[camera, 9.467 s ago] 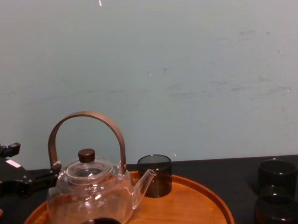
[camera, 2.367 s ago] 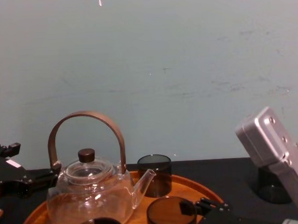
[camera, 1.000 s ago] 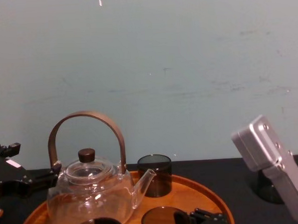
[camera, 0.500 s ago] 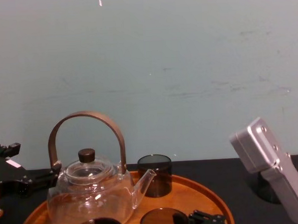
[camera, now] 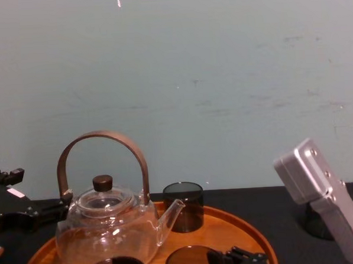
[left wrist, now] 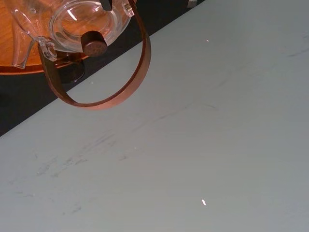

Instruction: Pick up the glass from the table and place it on the tray.

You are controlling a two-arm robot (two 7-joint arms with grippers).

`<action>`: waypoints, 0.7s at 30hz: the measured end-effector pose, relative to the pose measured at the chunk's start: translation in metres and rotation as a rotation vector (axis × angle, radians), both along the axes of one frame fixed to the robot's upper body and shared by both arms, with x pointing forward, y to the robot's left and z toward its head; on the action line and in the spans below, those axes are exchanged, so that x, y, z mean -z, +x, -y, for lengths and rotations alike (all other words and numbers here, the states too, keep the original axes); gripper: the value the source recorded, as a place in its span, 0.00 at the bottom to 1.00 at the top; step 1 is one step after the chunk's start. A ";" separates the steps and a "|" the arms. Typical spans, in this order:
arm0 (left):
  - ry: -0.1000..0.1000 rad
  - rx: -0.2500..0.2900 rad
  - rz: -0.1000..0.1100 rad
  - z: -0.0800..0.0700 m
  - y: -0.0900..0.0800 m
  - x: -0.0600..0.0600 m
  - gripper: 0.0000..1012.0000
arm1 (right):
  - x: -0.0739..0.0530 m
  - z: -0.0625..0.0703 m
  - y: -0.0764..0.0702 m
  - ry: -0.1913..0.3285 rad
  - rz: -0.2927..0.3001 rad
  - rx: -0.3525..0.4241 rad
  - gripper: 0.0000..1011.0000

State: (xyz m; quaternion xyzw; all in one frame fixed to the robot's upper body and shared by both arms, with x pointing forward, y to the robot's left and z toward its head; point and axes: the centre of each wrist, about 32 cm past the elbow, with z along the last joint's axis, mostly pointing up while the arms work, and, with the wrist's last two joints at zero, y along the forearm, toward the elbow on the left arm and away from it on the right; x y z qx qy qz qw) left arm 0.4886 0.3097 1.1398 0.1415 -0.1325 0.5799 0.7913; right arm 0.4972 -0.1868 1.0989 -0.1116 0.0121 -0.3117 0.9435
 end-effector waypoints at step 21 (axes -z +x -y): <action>0.000 0.000 0.000 0.000 0.000 0.000 1.00 | -0.010 0.012 -0.017 -0.003 0.008 0.019 0.99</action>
